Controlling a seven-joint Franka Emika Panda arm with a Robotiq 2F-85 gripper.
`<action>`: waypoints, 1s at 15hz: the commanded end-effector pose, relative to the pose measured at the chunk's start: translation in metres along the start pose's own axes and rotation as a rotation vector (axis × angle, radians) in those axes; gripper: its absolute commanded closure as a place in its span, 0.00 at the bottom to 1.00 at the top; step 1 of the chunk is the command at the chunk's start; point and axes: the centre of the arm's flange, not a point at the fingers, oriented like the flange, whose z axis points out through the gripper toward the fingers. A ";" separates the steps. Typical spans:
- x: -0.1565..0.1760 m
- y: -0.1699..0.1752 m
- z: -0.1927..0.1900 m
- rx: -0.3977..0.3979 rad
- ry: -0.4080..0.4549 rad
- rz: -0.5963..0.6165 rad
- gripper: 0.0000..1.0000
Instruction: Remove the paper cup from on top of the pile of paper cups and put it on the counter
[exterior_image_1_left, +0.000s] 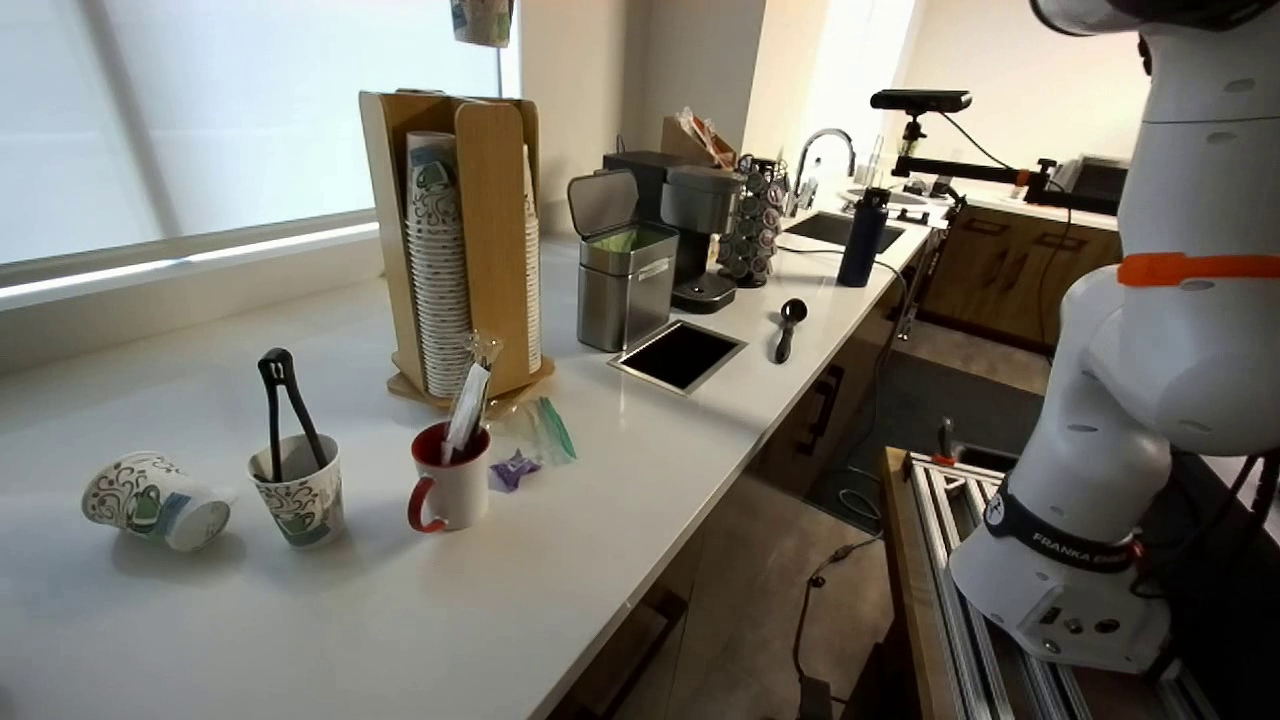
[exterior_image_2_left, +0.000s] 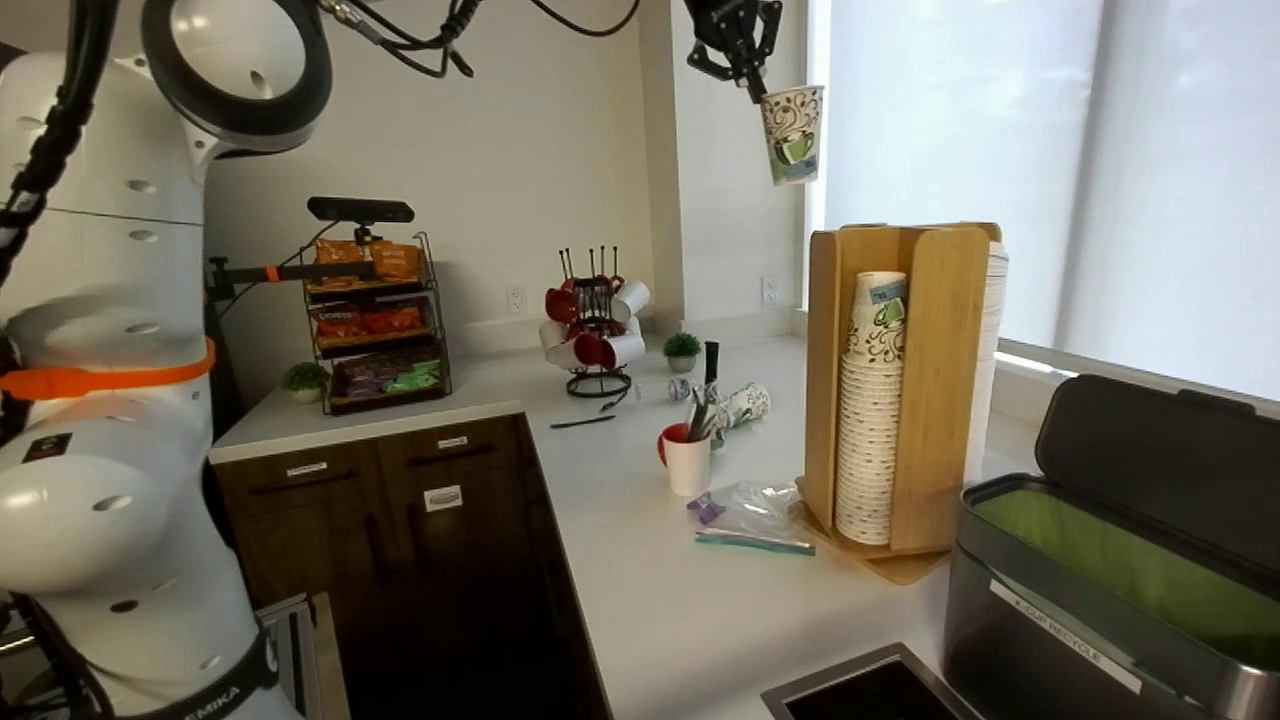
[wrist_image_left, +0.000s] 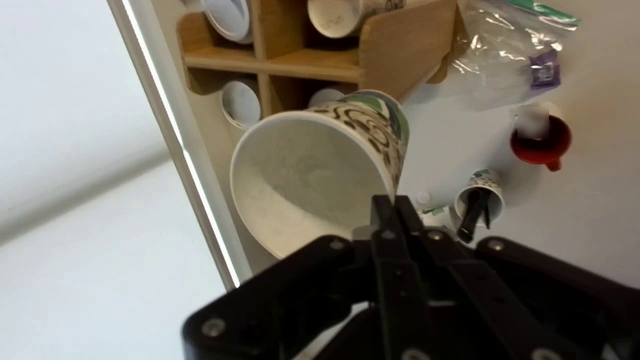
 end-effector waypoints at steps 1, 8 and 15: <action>-0.001 -0.065 0.005 0.161 0.044 -0.096 0.99; 0.016 -0.056 0.015 0.220 0.078 -0.112 0.96; 0.134 -0.158 0.082 0.378 -0.010 -0.451 0.99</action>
